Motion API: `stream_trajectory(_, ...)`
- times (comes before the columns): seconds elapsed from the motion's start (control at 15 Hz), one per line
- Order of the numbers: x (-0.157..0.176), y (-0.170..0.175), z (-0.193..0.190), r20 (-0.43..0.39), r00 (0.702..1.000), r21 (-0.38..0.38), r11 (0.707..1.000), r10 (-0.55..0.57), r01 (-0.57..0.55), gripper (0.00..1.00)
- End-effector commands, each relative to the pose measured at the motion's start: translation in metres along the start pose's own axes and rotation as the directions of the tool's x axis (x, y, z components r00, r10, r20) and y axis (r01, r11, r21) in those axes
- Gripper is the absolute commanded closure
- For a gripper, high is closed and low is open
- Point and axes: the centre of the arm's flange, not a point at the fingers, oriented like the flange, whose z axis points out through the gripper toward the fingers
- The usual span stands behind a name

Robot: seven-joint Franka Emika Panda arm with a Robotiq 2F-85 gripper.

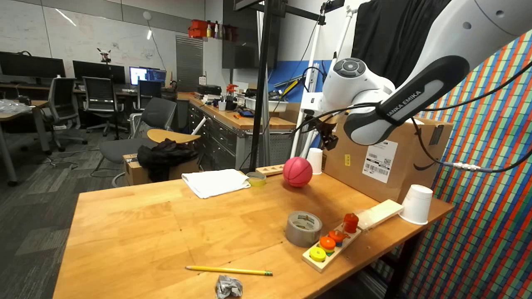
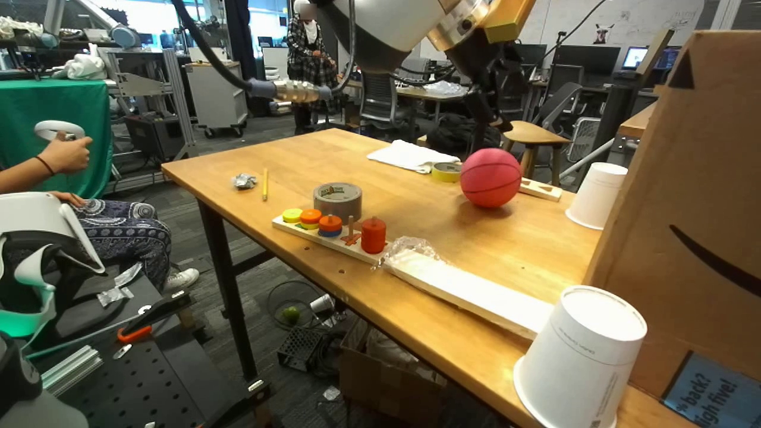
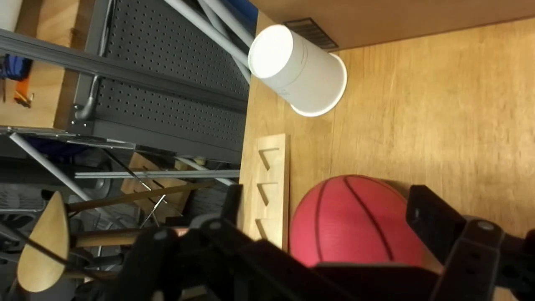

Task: Push the ball on the table to the right.

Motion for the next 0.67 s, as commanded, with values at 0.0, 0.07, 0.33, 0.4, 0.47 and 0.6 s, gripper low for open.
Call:
stream_trajectory(0.0,0.033,-0.003,-0.047,-0.123,0.989,0.035,0.996,0.086,-0.083,0.0)
stream_trajectory(0.07,0.048,-0.006,-0.055,-0.178,0.979,0.072,0.994,0.099,-0.087,0.0)
stream_trajectory(0.33,0.108,-0.027,-0.078,-0.35,0.928,0.222,0.974,0.126,-0.048,0.0)
stream_trajectory(0.4,0.124,-0.033,-0.081,-0.388,0.912,0.256,0.966,0.129,-0.027,0.0)
stream_trajectory(0.47,0.138,-0.038,-0.084,-0.424,0.896,0.291,0.957,0.133,-0.005,0.0)
stream_trajectory(0.6,0.164,-0.046,-0.09,-0.47,0.871,0.342,0.939,0.142,0.032,0.0)
